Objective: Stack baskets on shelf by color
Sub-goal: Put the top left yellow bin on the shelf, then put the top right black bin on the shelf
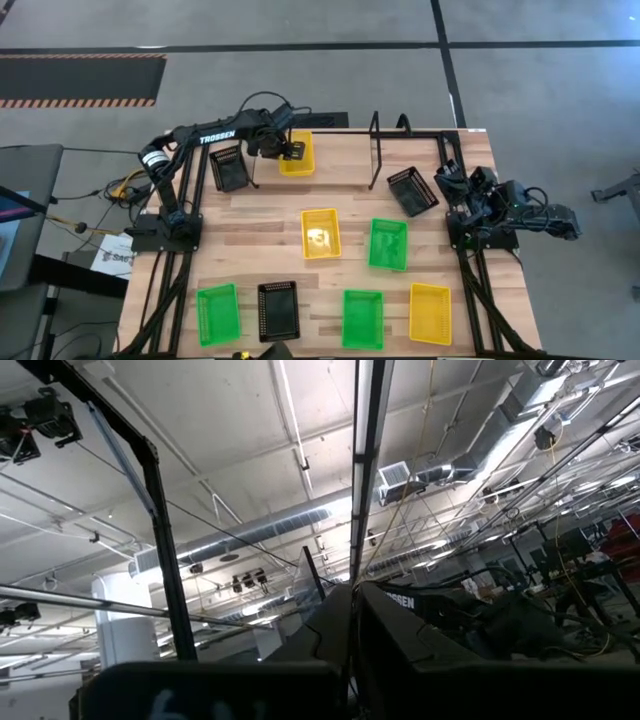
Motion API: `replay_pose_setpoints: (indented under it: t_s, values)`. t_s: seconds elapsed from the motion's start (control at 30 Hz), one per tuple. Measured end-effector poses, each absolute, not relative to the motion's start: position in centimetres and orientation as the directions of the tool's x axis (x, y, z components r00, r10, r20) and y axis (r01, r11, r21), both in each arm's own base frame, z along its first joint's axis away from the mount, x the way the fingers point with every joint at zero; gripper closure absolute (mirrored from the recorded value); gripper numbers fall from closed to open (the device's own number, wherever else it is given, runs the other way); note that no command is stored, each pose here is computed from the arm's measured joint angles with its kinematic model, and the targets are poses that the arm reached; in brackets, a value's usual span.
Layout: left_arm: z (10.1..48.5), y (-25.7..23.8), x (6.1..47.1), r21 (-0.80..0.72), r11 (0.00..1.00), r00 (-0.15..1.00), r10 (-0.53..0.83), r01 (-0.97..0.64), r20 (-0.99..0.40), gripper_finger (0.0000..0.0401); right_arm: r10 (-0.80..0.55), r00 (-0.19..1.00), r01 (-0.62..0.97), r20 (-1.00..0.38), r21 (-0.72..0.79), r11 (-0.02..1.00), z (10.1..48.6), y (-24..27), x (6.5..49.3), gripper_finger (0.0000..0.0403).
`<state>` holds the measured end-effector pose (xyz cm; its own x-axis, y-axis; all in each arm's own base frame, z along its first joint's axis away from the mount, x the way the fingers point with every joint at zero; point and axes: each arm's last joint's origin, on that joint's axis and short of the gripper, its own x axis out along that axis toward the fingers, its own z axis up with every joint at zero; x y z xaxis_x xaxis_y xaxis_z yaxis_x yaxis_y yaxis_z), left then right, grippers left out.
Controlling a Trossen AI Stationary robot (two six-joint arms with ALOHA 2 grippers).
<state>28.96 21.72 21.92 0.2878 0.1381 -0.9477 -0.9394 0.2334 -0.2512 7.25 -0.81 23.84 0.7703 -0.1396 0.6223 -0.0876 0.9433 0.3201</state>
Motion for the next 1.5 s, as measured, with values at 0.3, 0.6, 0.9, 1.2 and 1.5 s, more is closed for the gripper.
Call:
replay_pose_setpoints:
  t_s: [0.3,0.6,0.9,1.2,1.5]
  values:
    - [25.5,22.1,29.7,-0.222,0.331,0.296,0.195,-0.917,-0.935,0.0253,-0.139,0.774,-0.087,0.618,0.321,0.943,23.8,-0.8,7.3,0.0356]
    - [32.5,19.5,30.2,-0.035,0.4,0.167,0.302,-0.916,-0.939,0.0253,-0.142,0.797,-0.089,0.586,0.347,0.934,23.5,-0.8,7.5,0.0356]
    - [41.9,9.7,31.0,0.115,0.592,0.224,0.469,-0.798,-0.854,0.0253,-0.201,0.893,0.008,0.402,0.434,0.901,25.2,-1.1,8.8,0.0395]
    - [48.5,0.6,26.5,0.034,0.649,0.486,0.603,-0.76,-0.633,0.0253,-0.166,0.973,0.118,0.16,0.276,0.954,33.0,-1.1,12.4,0.04]
    - [46.7,-3.4,26.0,0.036,0.72,0.516,0.53,-0.693,-0.674,0.0253,-0.238,0.837,0.41,-0.493,0.275,0.87,36.2,-0.3,13.2,0.0401]
